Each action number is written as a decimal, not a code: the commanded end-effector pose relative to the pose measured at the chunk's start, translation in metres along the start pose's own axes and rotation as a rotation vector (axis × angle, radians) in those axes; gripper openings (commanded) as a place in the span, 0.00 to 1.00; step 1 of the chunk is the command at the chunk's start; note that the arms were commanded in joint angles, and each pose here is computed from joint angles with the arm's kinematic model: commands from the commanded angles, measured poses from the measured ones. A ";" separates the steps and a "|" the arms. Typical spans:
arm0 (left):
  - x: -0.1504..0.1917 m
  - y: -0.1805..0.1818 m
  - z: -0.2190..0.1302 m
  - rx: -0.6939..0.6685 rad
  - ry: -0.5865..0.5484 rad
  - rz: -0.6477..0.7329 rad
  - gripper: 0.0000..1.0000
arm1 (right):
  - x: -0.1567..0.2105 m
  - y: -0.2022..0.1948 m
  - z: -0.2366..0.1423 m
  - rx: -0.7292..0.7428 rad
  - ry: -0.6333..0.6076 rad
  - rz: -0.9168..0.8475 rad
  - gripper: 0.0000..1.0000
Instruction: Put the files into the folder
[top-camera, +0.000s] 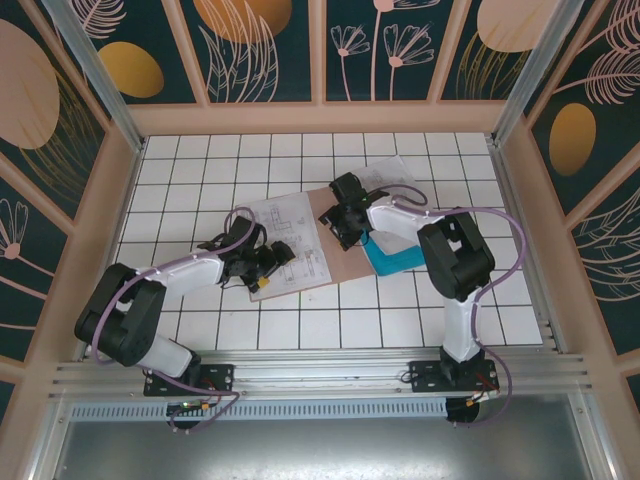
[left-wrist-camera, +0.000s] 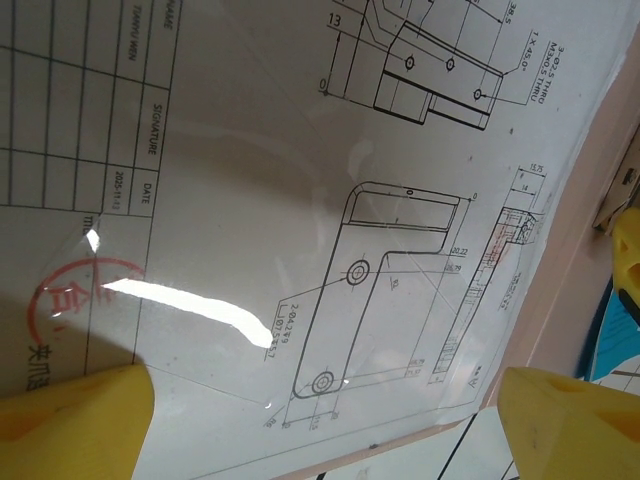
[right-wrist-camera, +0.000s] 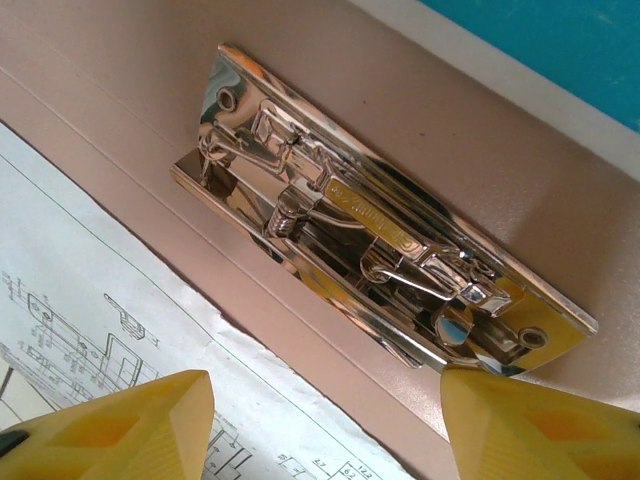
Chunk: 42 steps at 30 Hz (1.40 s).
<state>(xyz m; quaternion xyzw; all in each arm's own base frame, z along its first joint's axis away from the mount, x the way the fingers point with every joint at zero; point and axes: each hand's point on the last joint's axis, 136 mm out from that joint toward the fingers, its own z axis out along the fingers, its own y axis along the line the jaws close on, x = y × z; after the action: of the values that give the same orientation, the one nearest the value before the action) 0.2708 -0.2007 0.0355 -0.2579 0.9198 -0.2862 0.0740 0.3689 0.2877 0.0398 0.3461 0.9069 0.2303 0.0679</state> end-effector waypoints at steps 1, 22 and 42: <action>0.006 0.021 0.000 -0.065 0.001 -0.030 0.90 | -0.014 -0.049 0.018 0.206 -0.074 -0.029 0.65; 0.014 0.046 0.002 -0.127 0.010 -0.049 0.91 | -0.032 -0.113 0.041 0.451 -0.148 -0.099 0.67; 0.013 0.047 0.002 -0.131 0.007 -0.046 0.91 | -0.030 0.015 -0.033 0.142 -0.250 -0.190 0.68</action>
<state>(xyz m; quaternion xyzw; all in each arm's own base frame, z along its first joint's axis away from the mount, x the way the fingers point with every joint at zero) 0.2688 -0.1986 0.0349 -0.2585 0.9159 -0.2946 0.0861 0.3826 0.2905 0.0590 0.2793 0.9379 0.1570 0.1328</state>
